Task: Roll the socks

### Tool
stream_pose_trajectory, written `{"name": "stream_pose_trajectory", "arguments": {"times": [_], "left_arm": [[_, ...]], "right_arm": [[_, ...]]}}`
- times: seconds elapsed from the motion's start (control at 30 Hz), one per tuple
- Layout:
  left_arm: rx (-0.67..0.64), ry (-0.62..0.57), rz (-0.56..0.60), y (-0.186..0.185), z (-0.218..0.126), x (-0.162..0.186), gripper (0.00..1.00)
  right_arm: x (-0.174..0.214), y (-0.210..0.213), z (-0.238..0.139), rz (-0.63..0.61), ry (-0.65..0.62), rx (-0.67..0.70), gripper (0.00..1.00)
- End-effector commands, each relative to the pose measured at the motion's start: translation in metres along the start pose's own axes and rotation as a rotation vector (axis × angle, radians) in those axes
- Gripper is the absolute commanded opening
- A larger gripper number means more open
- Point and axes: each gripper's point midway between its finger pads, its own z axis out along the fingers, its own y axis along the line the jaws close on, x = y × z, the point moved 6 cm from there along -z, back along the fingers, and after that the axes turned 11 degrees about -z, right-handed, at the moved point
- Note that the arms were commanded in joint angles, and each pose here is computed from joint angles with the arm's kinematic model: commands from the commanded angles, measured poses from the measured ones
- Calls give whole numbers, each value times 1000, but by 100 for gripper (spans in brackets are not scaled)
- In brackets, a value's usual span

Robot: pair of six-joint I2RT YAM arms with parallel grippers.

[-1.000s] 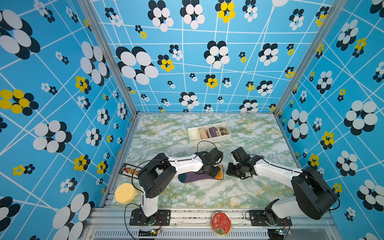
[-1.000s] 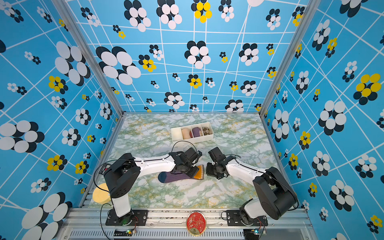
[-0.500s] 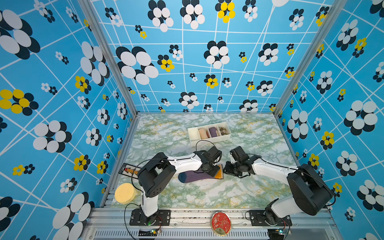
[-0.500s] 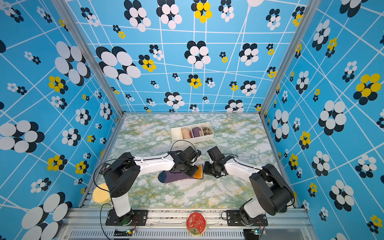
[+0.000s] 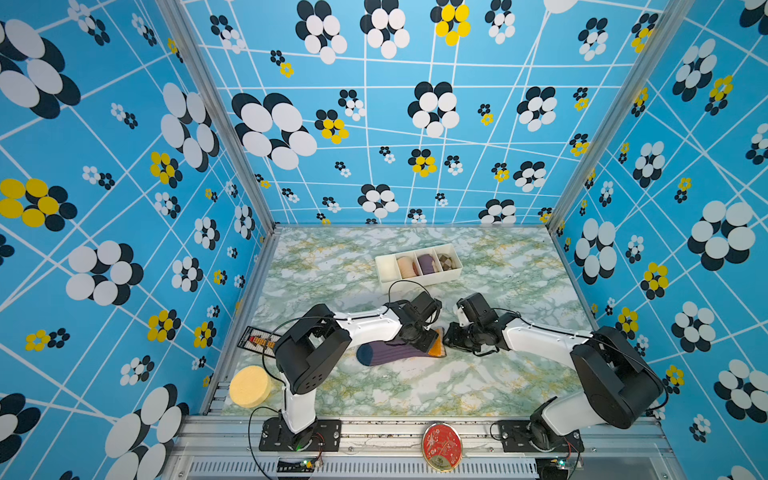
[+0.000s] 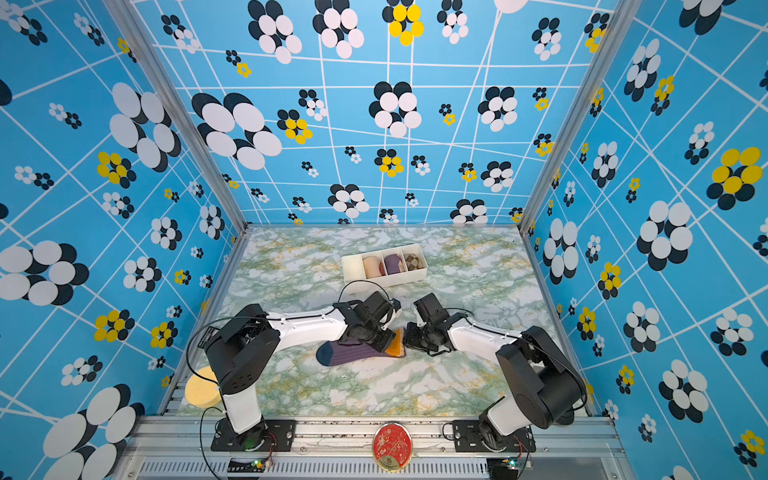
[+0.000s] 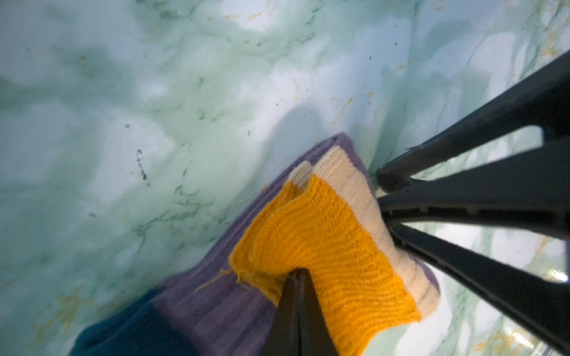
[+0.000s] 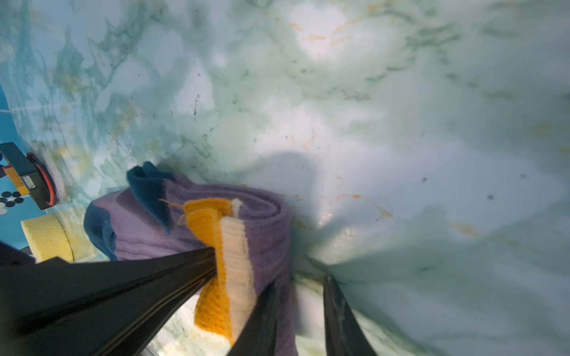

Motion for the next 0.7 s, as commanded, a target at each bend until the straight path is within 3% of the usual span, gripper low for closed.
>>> {"name": "stream_pose_trajectory", "arguments": {"times": [0.0,0.2,0.37,0.67], "left_arm": [[-46,56,-32,16,4,15,3],[-44,58,-38,18,4,17,2],[-44,60,-43,19,4,18,2],[-46,67,-52,23,6,22,2]], "right_arm": [[6,4,-3,0,2,-34,28],[4,7,-13,-6,-36,-43,28],[9,-2,-19,19,-22,41,29],[16,6,-19,66,-47,-110,29]]}}
